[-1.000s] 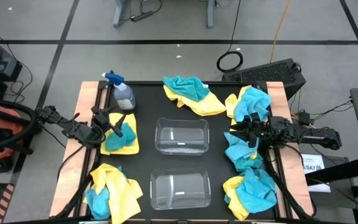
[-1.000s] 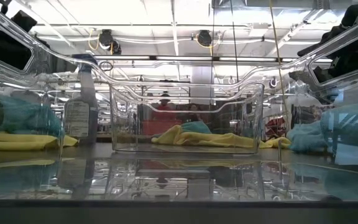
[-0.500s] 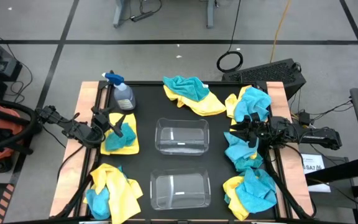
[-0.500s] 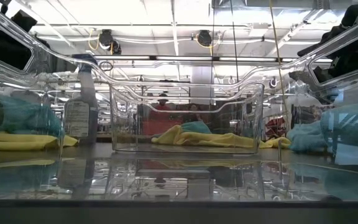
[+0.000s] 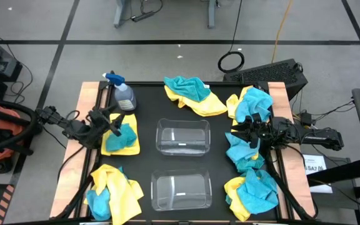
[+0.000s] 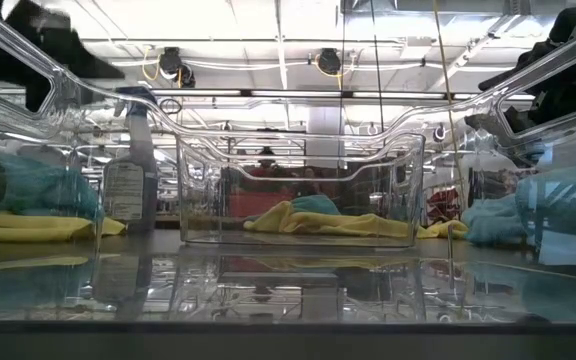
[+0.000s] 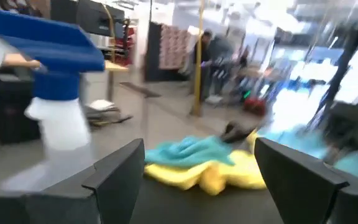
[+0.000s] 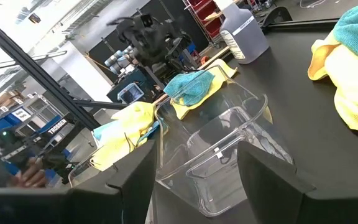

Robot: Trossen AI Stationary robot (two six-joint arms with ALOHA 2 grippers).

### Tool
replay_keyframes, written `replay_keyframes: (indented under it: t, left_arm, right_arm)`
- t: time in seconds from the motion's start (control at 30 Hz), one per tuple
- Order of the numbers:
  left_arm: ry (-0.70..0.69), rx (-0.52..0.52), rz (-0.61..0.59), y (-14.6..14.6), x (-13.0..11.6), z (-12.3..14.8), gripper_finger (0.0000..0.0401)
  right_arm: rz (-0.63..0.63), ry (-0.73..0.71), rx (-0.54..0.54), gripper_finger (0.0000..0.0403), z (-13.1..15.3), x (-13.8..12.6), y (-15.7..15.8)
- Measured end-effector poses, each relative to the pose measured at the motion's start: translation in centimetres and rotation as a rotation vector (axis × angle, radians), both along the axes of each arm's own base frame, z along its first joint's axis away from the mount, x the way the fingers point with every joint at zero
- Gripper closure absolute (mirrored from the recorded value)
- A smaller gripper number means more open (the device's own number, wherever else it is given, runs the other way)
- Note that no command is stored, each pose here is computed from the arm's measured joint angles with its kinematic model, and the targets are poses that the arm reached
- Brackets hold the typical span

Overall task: Sort microfiber towel by color & place in baskets
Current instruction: Put the blue microfiber cloth into the bottom transparent bin

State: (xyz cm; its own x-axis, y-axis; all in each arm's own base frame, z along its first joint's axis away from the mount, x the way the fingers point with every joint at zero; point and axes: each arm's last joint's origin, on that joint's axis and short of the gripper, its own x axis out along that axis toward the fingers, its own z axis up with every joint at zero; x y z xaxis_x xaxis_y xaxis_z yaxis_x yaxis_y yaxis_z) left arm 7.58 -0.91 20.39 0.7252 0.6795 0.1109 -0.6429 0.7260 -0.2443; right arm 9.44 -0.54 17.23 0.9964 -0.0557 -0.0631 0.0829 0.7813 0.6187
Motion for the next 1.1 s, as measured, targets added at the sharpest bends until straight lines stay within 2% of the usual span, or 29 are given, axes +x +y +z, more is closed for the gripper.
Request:
replay_keyframes:
  t: [0.07, 0.2, 0.33, 0.4, 0.63, 0.8, 0.97, 1.1]
  left_arm:
    - [-0.097, -0.025, -0.052, 0.0, -0.2, 0.8, 0.0091]
    - [-0.203, -0.006, -0.144, 0.0, -0.5, 2.0, 0.0091]
    - [-0.203, 0.089, -0.252, -0.2, -0.7, 3.3, 0.0091]
    - [-0.196, 0.1, -0.27, -0.1, -0.8, 4.4, 0.0091]
    - [-0.01, 0.166, -0.283, -0.4, -0.4, 8.7, 0.0091]
    - [0.166, 0.25, -0.287, -1.3, 1.3, 12.0, 0.0091]
    - [0.352, 0.294, -0.218, -2.1, 3.2, 14.7, 0.0091]
    - [0.401, 0.312, -0.193, -3.0, 4.8, 16.6, 0.0091]
  right_arm:
    - [0.0, 0.0, 0.0, 0.0188, 0.0, 0.0, 0.0]
    - [0.0, 0.0, 0.0, 0.0188, 0.0, 0.0, 0.0]
    - [0.0, 0.0, 0.0, 0.0188, 0.0, 0.0, 0.0]
    - [0.0, 0.001, 0.0, 0.0188, 0.0, 0.0, 0.0]
    - [0.0, 0.001, 0.0, 0.0188, 0.0, 0.0, 0.0]
    - [0.0, 0.001, 0.0, 0.0188, 0.0, 0.0, 0.0]
    - [0.0, 0.001, 0.0, 0.0188, 0.0, 0.0, 0.0]
    - [0.0, 0.0, 0.0, 0.0188, 0.0, 0.0, 0.0]
